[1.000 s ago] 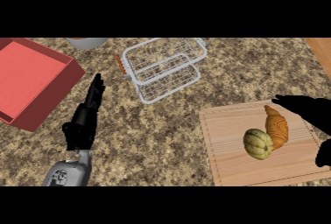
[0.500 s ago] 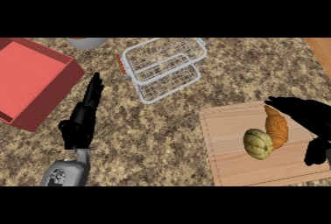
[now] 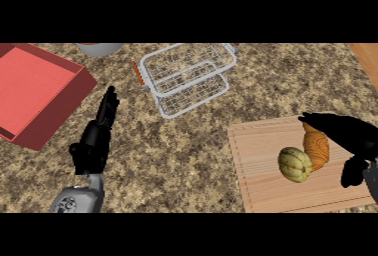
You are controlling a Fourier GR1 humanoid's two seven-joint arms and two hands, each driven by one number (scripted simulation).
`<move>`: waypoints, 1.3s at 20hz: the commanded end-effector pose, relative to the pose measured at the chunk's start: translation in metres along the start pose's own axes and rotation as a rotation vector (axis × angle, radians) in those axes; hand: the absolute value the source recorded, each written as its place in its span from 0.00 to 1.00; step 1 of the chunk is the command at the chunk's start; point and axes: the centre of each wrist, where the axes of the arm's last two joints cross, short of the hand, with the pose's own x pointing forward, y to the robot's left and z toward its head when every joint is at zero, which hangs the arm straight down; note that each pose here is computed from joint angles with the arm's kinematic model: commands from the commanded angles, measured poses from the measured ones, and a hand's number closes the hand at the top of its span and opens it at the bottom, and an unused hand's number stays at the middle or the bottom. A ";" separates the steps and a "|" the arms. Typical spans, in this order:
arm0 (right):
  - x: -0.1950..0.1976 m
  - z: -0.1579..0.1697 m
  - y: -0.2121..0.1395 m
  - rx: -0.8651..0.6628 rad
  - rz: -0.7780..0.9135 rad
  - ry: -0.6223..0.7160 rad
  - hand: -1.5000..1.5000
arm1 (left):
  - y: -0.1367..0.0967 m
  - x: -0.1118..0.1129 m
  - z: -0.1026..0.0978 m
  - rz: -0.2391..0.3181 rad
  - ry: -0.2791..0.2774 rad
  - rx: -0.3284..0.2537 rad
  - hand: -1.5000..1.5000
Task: Pick the croissant from the cutting board and place it in the tiered basket
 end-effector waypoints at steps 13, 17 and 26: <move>0.014 -0.030 0.051 -0.120 -0.055 -0.016 1.00 | 0.019 0.000 -0.005 -0.002 -0.010 -0.010 0.50; 0.002 -0.031 0.046 -0.216 0.093 -0.050 1.00 | -0.006 -0.007 -0.002 0.001 -0.008 -0.010 0.50; 0.173 -0.047 0.043 -0.268 0.196 -0.091 1.00 | -0.001 0.007 -0.010 -0.004 -0.012 -0.002 0.50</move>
